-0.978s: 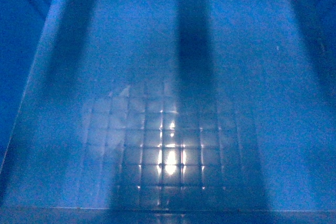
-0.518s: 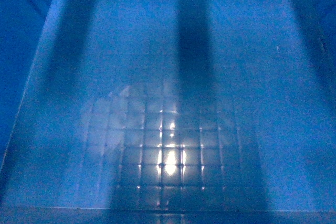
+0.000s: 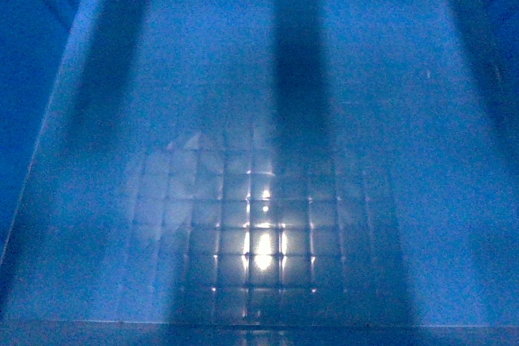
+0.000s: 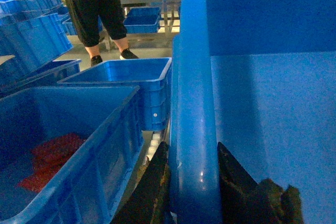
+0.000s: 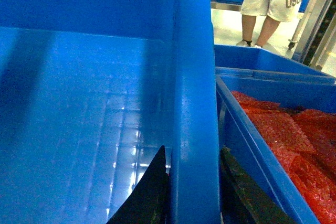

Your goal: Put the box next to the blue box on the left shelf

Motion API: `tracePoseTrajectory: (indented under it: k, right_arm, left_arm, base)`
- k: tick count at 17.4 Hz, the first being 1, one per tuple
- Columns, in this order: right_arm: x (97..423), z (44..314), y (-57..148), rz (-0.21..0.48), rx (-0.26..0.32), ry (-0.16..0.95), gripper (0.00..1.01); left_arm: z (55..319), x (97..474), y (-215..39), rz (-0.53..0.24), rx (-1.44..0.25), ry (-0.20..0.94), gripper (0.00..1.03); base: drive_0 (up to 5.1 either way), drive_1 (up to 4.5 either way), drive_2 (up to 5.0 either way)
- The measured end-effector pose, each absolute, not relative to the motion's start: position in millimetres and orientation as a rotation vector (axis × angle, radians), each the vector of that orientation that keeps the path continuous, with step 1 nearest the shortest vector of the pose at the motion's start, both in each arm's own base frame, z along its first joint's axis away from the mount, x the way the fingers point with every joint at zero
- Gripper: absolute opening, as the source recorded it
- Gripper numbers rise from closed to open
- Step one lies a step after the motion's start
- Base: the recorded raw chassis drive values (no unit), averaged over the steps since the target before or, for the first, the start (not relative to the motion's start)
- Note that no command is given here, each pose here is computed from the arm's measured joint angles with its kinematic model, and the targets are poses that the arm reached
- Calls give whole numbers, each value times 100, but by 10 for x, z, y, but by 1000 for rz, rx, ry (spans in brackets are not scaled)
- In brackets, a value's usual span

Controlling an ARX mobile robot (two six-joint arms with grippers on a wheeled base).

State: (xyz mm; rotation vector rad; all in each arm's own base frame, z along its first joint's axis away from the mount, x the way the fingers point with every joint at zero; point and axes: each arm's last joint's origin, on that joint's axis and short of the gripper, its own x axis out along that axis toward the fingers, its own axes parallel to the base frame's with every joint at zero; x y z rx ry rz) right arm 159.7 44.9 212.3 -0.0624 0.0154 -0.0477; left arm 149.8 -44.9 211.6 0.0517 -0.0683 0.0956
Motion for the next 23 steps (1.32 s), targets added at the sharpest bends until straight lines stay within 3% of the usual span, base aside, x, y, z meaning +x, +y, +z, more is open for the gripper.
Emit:
tracePoseTrajectory:
  k: [19, 20, 23]
  right_arm:
    - [1597, 2123, 449, -48, -62, 15, 21]
    - [1596, 2119, 449, -46, -67, 19, 21]
    - [1600, 2137, 466, 1, -26, 224, 21]
  left_arm:
    - [2116, 1498, -449, 96, 52, -68, 18]
    - [2123, 1496, -449, 115, 64, 2, 18]
    - [2141, 1508, -398, 149, 106, 122, 16]
  base:
    - [0, 0, 0]
    - [0, 0, 0]
    - [0, 0, 0]
